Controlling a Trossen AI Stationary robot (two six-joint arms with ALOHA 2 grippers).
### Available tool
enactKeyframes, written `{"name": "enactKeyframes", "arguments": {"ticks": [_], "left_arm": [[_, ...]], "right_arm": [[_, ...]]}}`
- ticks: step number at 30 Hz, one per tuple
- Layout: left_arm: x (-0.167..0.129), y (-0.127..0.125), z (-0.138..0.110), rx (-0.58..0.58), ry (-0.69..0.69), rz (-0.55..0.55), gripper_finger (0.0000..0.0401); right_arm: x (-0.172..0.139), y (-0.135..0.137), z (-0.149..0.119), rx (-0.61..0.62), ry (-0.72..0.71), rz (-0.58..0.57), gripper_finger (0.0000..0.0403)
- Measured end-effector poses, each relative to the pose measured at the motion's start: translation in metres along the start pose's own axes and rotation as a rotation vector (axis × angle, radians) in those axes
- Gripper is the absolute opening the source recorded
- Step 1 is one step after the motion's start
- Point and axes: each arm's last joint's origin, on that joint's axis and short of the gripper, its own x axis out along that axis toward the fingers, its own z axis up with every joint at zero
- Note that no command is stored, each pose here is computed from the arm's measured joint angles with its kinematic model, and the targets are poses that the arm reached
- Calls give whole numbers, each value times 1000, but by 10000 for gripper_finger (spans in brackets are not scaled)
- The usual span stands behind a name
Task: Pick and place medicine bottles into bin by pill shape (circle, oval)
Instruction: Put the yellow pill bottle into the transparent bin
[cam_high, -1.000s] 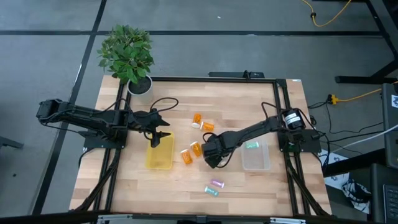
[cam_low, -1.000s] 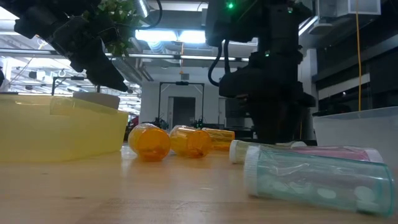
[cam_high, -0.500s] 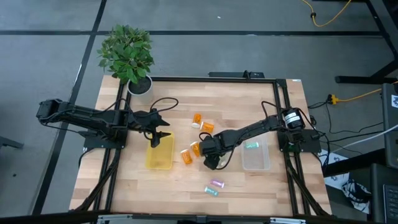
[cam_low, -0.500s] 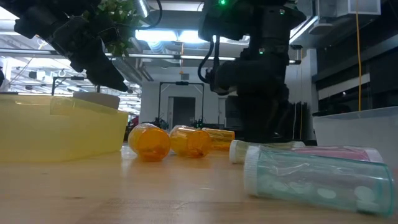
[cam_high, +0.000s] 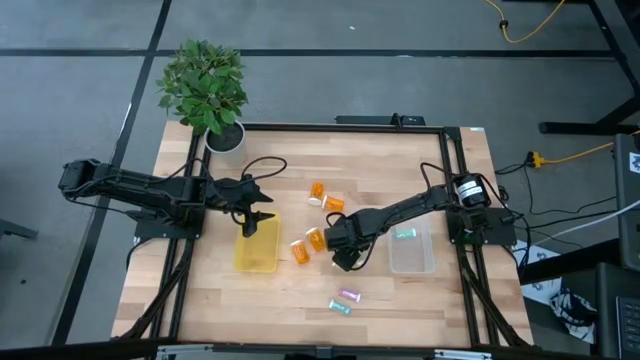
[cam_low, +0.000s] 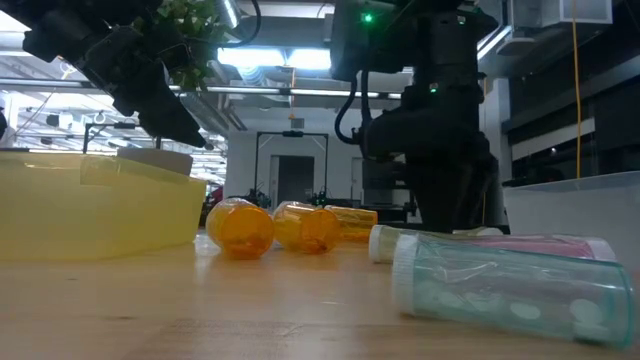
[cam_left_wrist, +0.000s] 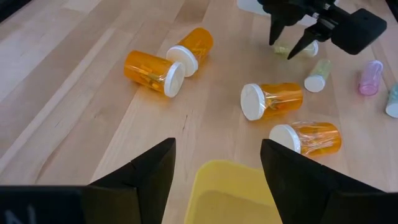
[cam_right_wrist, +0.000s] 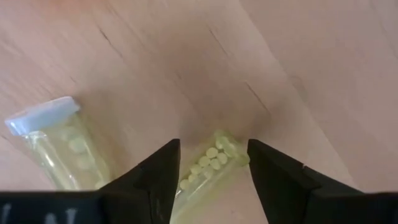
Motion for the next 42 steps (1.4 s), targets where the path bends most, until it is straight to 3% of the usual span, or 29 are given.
{"name": "enactKeyframes", "arguments": {"ticks": [11, 16, 23, 31, 39, 42], "left_arm": [[0, 0, 0, 0, 0, 0, 229], [0, 0, 0, 0, 0, 0, 229], [0, 0, 0, 0, 0, 0, 229], [0, 0, 0, 0, 1, 0, 229], [0, 0, 0, 0, 1, 1, 229], [0, 0, 0, 0, 3, 1, 229]], "right_arm": [[0, -1, 3, -46, -5, 4, 95], [-6, 2, 6, -118, -20, 18, 96], [-39, 15, 18, -280, -99, 19, 98], [-91, 20, 15, -324, -153, -163, 103], [-112, 6, -6, -280, -46, -395, 101], [-112, 5, -15, -311, -29, -351, 104]]}}
